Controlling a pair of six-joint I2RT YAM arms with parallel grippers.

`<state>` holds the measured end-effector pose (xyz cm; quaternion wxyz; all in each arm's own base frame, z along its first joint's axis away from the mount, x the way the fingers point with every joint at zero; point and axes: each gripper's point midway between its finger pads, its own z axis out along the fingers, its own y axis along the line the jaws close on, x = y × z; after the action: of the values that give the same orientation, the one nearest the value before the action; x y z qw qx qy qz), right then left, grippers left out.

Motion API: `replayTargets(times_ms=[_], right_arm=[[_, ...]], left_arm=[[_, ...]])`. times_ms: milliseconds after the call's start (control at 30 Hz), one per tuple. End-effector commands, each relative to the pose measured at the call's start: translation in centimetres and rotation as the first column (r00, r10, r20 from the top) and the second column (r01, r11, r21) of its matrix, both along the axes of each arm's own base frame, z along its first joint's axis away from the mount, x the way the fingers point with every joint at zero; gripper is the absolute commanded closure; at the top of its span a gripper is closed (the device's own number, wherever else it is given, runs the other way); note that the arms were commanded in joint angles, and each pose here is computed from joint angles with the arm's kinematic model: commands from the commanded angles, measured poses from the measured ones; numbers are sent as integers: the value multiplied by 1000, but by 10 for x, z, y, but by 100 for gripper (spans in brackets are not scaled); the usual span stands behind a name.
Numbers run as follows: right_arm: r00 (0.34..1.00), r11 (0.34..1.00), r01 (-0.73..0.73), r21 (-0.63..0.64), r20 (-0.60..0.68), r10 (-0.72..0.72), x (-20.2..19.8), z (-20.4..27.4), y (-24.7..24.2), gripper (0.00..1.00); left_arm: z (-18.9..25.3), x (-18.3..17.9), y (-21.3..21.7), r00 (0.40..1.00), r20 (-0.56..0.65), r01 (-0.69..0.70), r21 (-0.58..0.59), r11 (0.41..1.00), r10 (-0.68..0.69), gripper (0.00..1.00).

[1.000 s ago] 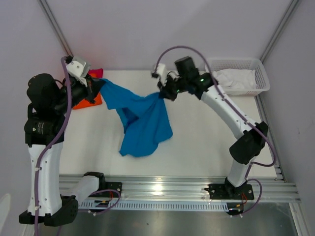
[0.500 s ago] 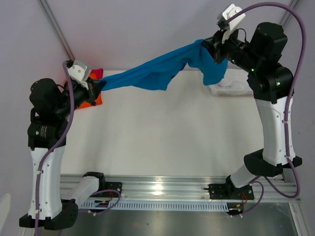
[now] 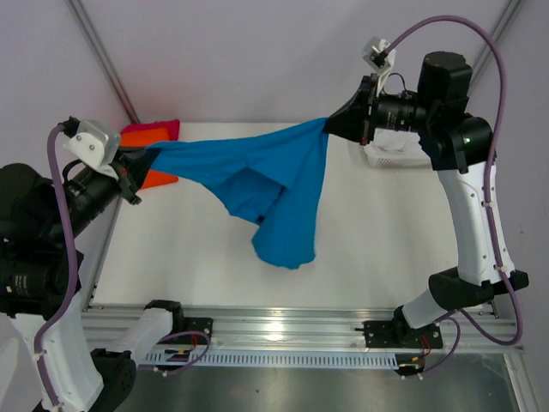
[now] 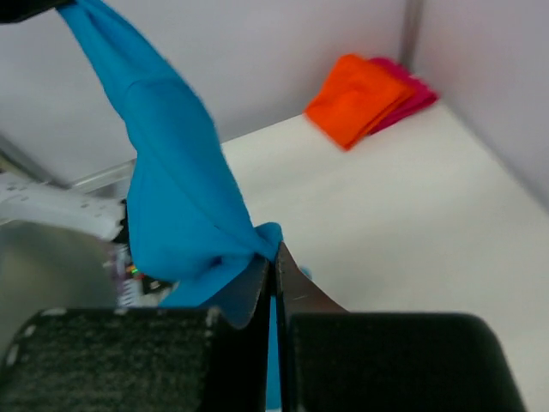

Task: Fold and stack the t-shirts
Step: Flatten the tshirt out

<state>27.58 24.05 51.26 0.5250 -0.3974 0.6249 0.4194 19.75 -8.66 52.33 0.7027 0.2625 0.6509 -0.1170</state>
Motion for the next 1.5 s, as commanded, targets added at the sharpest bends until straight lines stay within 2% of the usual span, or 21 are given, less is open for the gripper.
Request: replayTargets(times_ms=[0, 100, 167, 233, 300, 333, 400, 467, 500, 567, 600, 700, 833, 900, 933, 967, 1000, 1067, 1167, 1267, 1467], right_arm=[[971, 982, -175, 71, -151, 184, -13, -18, 16, 100], [950, 988, -140, -62, -289, 116, 40, -95, 25, 100], [945, 976, -75, -202, -328, 4, 79, -150, 23, 100], [917, 926, -96, -365, -395, -61, 114, -238, 24, 100], [896, 873, -86, -480, -420, -143, 143, -310, 17, 100], [889, 859, -72, -507, -423, -175, 151, -330, 13, 100], [893, 832, -25, -554, -386, -231, 172, -367, 9, 100], [913, 829, 21, -559, -328, -244, 188, -377, 12, 99], [912, 822, 32, -569, -319, -256, 190, -384, 10, 79], [922, 836, 66, -545, -287, -260, 197, -372, 12, 23], [926, 846, 82, -527, -274, -260, 198, -363, 13, 1], [942, 876, 130, -465, -217, -255, 192, -324, 14, 1], [981, 877, 51, -478, -141, -134, 140, -292, 34, 1], [999, 829, -9, -559, -31, -10, 89, -294, 64, 1], [997, 760, 74, -646, 64, -43, 85, -303, 61, 1], [993, 704, 87, -704, 116, -7, 67, -333, 66, 1], [968, 682, 83, -727, 222, 118, 33, -330, 94, 1], [932, 593, 169, -787, 323, 163, 15, -358, 97, 7], [913, 521, 110, -847, 293, 284, -12, -400, 121, 12], [912, 506, 70, -860, 261, 317, -21, -414, 133, 12], [880, 451, 151, -879, 327, 343, -13, -440, 142, 13]], left_arm=[[-30, 5, -2, 990, -138, 16, 10, 1000, -14, 100], [-81, 51, 5, 957, -288, -15, 70, 997, 35, 100], [-138, 91, 13, 894, -439, -19, 153, 988, 85, 100], [-191, 115, 26, 834, -530, -32, 234, 972, 155, 100], [-212, 148, 35, 833, -512, -70, 278, 958, 209, 100], [-243, 154, 43, 801, -541, -85, 322, 943, 257, 100], [-253, 174, 48, 808, -515, -114, 338, 934, 286, 100], [-279, 178, 52, 786, -535, -127, 352, 927, 310, 100], [-277, 186, 52, 802, -509, -143, 347, 927, 314, 100], [-287, 188, 54, 792, -514, -158, 347, 924, 328, 100], [-286, 189, 54, 794, -509, -165, 344, 924, 332, 100], [-288, 189, 55, 796, -502, -174, 343, 923, 337, 100], [-286, 187, 58, 798, -490, -190, 347, 918, 350, 100], [-282, 188, 58, 803, -482, -198, 340, 919, 352, 100], [-281, 188, 57, 805, -480, -200, 336, 920, 350, 100], [-279, 188, 56, 807, -478, -201, 331, 922, 348, 100], [-279, 188, 56, 805, -482, -202, 324, 924, 345, 100], [-274, 189, 54, 811, -479, -202, 312, 928, 337, 100], [-267, 187, 52, 815, -475, -201, 305, 931, 332, 100], [-262, 184, 53, 820, -463, -207, 306, 929, 336, 100], [-260, 178, 56, 825, -446, -222, 310, 924, 348, 100]])
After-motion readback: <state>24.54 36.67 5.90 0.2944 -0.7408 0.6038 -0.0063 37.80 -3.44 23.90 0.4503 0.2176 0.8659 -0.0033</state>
